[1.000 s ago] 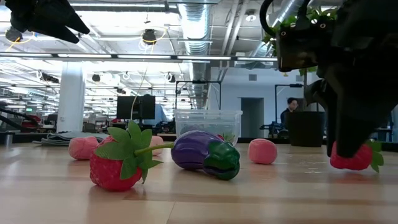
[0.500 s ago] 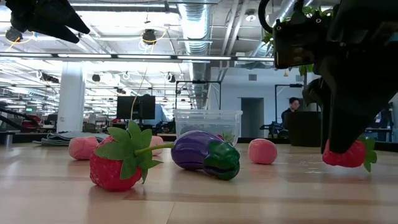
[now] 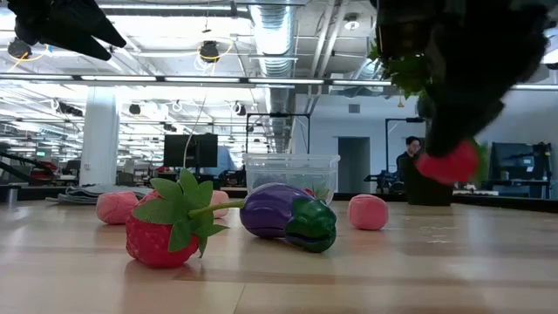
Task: Pick and placing Produce into tupperware
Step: Put the strawberry into the transparent bin
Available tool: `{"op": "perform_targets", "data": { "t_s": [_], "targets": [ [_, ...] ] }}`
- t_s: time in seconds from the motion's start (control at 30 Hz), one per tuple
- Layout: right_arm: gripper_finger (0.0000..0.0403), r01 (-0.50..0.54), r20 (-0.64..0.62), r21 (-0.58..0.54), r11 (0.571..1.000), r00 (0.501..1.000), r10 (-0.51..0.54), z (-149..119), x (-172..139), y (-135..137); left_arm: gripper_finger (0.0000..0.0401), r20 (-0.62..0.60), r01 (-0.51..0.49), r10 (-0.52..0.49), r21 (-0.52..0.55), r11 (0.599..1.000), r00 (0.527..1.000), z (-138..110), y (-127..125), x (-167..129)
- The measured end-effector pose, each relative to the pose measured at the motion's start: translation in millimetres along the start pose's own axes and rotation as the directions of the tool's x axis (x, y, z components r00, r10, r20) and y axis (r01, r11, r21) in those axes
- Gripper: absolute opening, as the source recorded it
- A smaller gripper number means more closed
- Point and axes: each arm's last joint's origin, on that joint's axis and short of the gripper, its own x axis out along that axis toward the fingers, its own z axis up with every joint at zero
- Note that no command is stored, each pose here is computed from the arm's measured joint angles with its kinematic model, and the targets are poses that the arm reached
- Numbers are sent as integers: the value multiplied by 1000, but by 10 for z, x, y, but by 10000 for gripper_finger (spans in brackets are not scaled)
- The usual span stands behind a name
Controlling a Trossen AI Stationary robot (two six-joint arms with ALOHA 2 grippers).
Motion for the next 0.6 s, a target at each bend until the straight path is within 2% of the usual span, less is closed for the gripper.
{"op": "perform_targets", "data": {
  "t_s": [0.6],
  "targets": [
    [162, -23, 215, 40, 999, 977, 13, 320, -377, -134, 280, 17, 21, -20, -8, 1000, 1000, 2, -34, 0]
  ]
}}
